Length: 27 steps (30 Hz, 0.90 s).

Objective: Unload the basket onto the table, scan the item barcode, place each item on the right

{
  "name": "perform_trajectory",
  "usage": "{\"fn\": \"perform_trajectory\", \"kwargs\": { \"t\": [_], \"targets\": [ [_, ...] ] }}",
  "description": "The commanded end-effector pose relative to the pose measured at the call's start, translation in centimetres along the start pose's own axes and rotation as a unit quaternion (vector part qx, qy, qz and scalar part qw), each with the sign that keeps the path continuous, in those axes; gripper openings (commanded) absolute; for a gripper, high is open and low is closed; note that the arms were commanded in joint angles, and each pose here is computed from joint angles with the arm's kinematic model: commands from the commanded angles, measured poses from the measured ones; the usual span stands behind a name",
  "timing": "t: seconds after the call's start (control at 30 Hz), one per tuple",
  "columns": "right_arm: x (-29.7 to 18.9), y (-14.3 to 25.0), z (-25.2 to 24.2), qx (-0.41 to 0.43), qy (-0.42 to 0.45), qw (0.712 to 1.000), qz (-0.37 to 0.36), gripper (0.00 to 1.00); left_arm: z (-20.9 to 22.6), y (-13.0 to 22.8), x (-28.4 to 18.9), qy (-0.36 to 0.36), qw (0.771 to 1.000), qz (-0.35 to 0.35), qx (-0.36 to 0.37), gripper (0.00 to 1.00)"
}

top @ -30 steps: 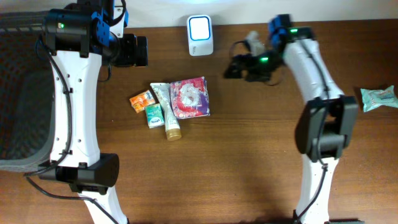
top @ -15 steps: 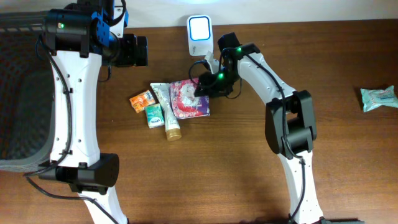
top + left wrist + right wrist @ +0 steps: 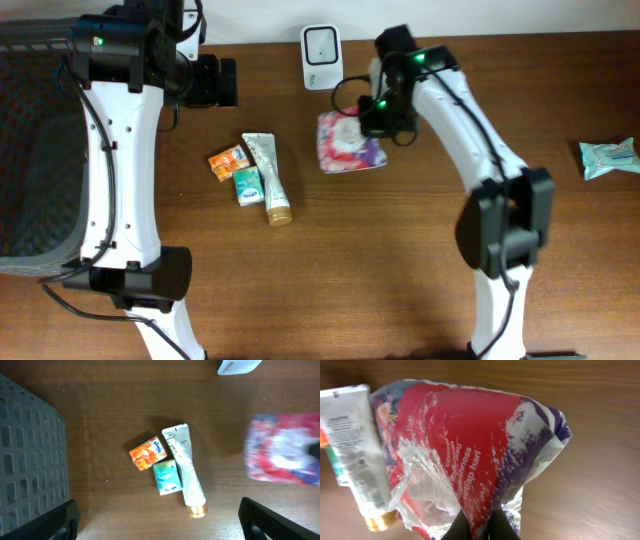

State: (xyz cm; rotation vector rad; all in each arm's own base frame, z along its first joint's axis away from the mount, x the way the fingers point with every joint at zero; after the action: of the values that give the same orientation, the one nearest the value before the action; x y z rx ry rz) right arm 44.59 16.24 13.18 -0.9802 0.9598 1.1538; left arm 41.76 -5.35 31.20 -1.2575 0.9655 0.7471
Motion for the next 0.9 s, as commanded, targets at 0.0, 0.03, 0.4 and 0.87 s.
{"fn": "perform_trajectory", "kwargs": {
  "t": [0.0,0.03,0.4,0.87],
  "targets": [
    [-4.3,-0.5,-4.6,0.008,0.148,0.987,-0.064,0.04,0.0,0.0,0.0,-0.003,1.0,-0.001,-0.001,0.99],
    [-4.7,-0.3,-5.6,0.008,0.179,0.982,-0.064,0.04,0.0,0.0,0.0,-0.003,1.0,-0.001,-0.001,0.99],
    [-6.6,1.9,-13.2,0.049,0.409,0.909,-0.057,0.04,0.0,0.0,0.0,-0.003,1.0,-0.001,-0.001,0.99],
    [-5.6,3.3,-22.0,0.193,0.005,0.977,0.087,0.99,-0.1,0.0,0.0,-0.003,1.0,-0.001,-0.001,0.99]
  ]
}}
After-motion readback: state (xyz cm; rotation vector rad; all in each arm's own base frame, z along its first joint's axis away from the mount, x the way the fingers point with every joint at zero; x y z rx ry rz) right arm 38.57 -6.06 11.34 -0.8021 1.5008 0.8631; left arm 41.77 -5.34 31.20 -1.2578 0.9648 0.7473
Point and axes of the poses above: each gripper's point midway between its finger pads, its own x axis out along the fingers, its own z axis along the line the jaws close on, y = z × x, the point moved 1 cm from there along -x, back along the fingers, and after that the axes turned 10 degrees about x, right-handed, at the moved point
